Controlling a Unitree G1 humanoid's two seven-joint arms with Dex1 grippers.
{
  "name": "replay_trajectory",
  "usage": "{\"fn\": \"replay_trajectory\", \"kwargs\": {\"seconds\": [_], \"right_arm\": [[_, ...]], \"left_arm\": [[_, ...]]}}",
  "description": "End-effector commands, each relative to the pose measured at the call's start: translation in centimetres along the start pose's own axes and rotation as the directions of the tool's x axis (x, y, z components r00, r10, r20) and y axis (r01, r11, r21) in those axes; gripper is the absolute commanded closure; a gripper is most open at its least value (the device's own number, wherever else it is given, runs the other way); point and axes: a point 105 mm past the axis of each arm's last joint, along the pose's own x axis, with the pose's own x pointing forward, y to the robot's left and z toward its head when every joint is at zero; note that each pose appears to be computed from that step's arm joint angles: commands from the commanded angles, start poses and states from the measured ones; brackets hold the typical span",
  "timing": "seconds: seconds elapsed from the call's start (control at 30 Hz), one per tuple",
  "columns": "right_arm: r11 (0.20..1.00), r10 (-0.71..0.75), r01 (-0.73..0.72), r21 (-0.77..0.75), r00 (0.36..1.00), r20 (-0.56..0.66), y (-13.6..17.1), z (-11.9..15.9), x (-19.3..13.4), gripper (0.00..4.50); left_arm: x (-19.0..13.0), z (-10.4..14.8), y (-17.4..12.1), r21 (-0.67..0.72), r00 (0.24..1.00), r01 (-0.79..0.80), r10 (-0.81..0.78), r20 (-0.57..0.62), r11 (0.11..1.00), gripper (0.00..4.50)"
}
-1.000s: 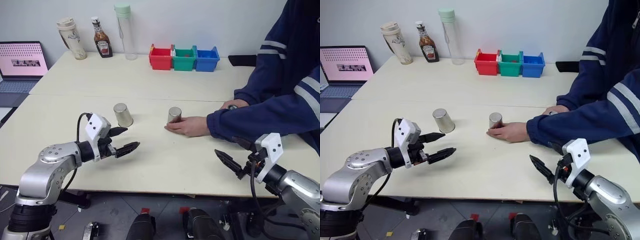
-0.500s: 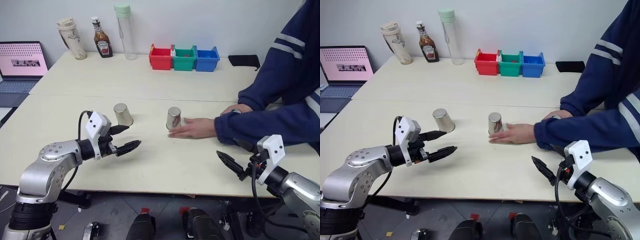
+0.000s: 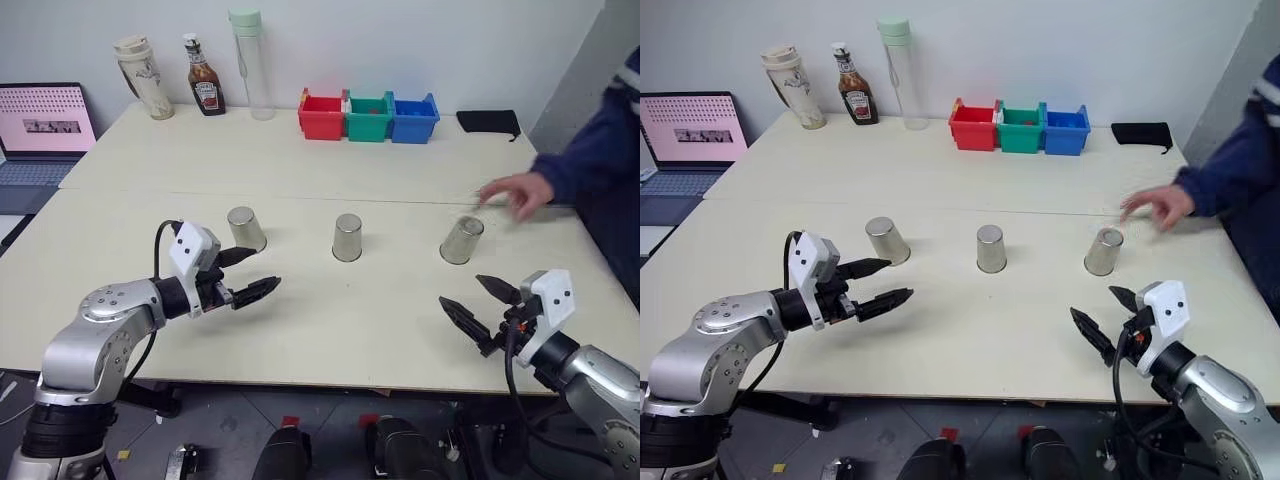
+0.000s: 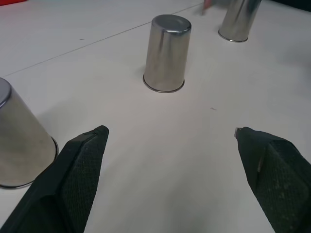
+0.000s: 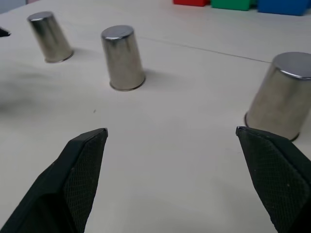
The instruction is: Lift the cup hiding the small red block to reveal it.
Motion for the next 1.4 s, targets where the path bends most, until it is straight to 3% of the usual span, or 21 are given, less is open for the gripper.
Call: {"fn": "replay_trajectory", "kwargs": {"seconds": [0.03, 0.13, 0.3, 0.6, 0.97, 1.1, 1.27, 1.33, 1.4], "right_arm": [[0.969, -0.246, 0.246, 0.009, 0.968, 0.048, -2.7, 0.0, -0.4, 0.00], [0.933, -0.360, 0.361, -0.012, 0.932, 0.052, -4.2, -0.6, 0.8, 0.00], [0.931, -0.345, 0.344, -0.119, 0.938, 0.013, -5.5, -1.5, 4.3, 0.00], [0.929, -0.365, 0.366, -0.056, 0.931, 0.018, -8.6, -0.8, 8.9, 0.00], [0.946, -0.317, 0.320, -0.048, 0.947, 0.054, -10.0, 0.3, 12.1, 0.00], [0.954, -0.292, 0.296, -0.042, 0.954, 0.073, -9.9, 0.4, 12.4, 0.59], [0.953, -0.290, 0.297, -0.062, 0.951, 0.108, -9.9, 1.2, 12.2, 1.80], [0.948, -0.295, 0.308, -0.076, 0.944, 0.146, -9.9, 2.4, 11.9, 1.81], [0.929, -0.344, 0.366, -0.059, 0.911, 0.228, -10.2, 5.7, 10.8, 1.81]], "left_arm": [[1.7, 3.0, -4.4, 0.070, 0.977, 0.182, -0.189, 0.102, 0.981, 0.07], [3.3, 3.7, -7.3, 0.109, 0.930, 0.336, -0.348, 0.116, 0.936, 0.07], [6.6, 4.6, -9.4, 0.191, 0.887, 0.411, -0.439, 0.141, 0.891, 0.07], [9.5, 5.8, -8.7, 0.208, 0.893, 0.342, -0.386, 0.234, 0.917, 0.07], [9.2, 5.3, -8.1, 0.196, 0.909, 0.286, -0.330, 0.254, 0.938, 0.07], [8.9, 5.2, -7.7, 0.195, 0.915, 0.271, -0.315, 0.253, 0.943, 0.00], [8.7, 5.1, -7.6, 0.193, 0.918, 0.263, -0.307, 0.253, 0.945, 0.00], [8.7, 5.1, -7.7, 0.193, 0.918, 0.261, -0.305, 0.254, 0.946, 0.00], [8.7, 5.2, -7.7, 0.192, 0.917, 0.261, -0.305, 0.257, 0.946, 0.00]]}}
